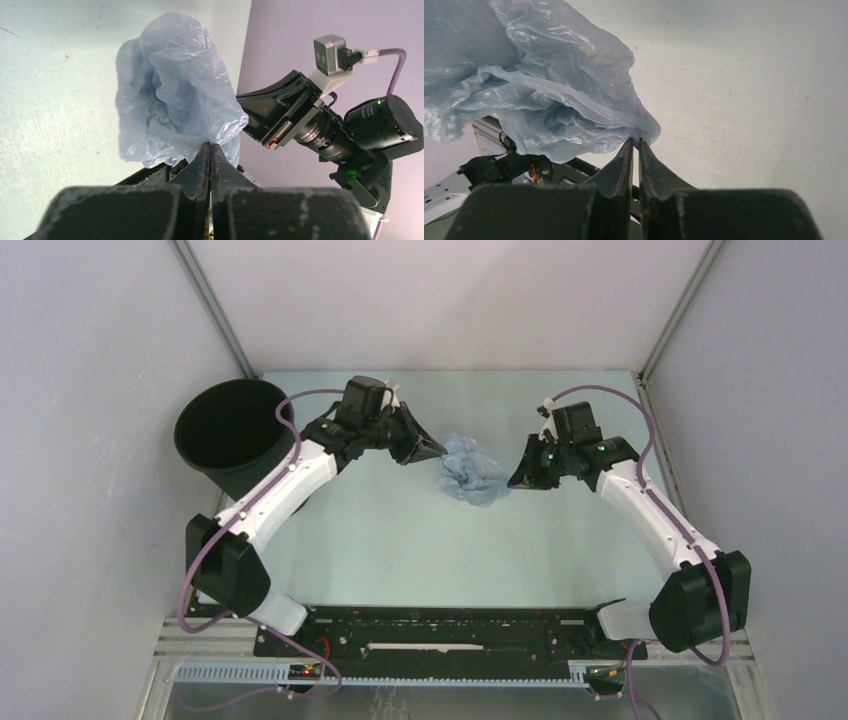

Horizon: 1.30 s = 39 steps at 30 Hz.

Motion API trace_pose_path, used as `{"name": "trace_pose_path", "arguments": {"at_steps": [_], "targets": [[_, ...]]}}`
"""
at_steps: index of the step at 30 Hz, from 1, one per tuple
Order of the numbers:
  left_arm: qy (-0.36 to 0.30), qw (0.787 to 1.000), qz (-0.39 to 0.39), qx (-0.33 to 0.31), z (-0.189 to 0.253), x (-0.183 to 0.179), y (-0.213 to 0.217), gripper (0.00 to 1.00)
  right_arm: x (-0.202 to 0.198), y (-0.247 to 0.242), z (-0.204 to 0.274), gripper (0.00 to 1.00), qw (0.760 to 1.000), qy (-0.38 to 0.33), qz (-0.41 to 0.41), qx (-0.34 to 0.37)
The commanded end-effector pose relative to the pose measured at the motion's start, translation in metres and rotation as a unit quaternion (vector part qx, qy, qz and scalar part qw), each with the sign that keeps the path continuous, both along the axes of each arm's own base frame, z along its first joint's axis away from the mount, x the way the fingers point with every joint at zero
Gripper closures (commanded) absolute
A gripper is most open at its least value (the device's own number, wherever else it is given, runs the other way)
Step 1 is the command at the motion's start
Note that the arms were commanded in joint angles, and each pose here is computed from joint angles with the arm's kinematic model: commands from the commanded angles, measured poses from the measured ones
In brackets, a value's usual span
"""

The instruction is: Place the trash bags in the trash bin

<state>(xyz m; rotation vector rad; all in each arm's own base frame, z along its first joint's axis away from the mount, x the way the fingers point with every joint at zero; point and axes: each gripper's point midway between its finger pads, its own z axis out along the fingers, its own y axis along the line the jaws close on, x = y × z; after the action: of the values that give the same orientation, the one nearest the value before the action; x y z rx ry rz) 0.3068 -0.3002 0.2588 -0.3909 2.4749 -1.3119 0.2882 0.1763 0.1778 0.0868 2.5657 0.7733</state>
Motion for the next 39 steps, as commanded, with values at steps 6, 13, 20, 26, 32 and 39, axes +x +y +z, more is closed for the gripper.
{"name": "trace_pose_path", "arguments": {"at_steps": [6,13,20,26,32,39], "targets": [[-0.001,1.0,-0.015,-0.016,0.001,-0.004,0.0,1.0,-0.027,0.004,0.012,0.78,0.999,-0.015,0.038,-0.004],[-0.001,0.999,-0.014,-0.033,0.012,-0.002,-0.008,1.0,-0.034,0.007,0.032,0.39,0.998,-0.035,0.031,0.03],[0.0,0.998,-0.028,-0.064,0.028,-0.013,-0.022,1.0,-0.019,0.012,0.054,0.16,0.996,-0.066,-0.029,0.057],[0.0,0.995,-0.036,-0.09,0.038,-0.024,-0.029,1.0,-0.017,0.025,0.021,0.18,0.997,-0.03,-0.051,0.054],[-0.004,0.992,-0.038,-0.117,0.047,-0.035,-0.032,1.0,-0.011,0.035,-0.002,0.21,0.992,-0.002,-0.041,0.116],[0.006,0.988,-0.071,-0.14,0.051,-0.049,-0.046,1.0,-0.017,0.047,-0.008,0.18,0.993,-0.014,0.016,0.113]]}}
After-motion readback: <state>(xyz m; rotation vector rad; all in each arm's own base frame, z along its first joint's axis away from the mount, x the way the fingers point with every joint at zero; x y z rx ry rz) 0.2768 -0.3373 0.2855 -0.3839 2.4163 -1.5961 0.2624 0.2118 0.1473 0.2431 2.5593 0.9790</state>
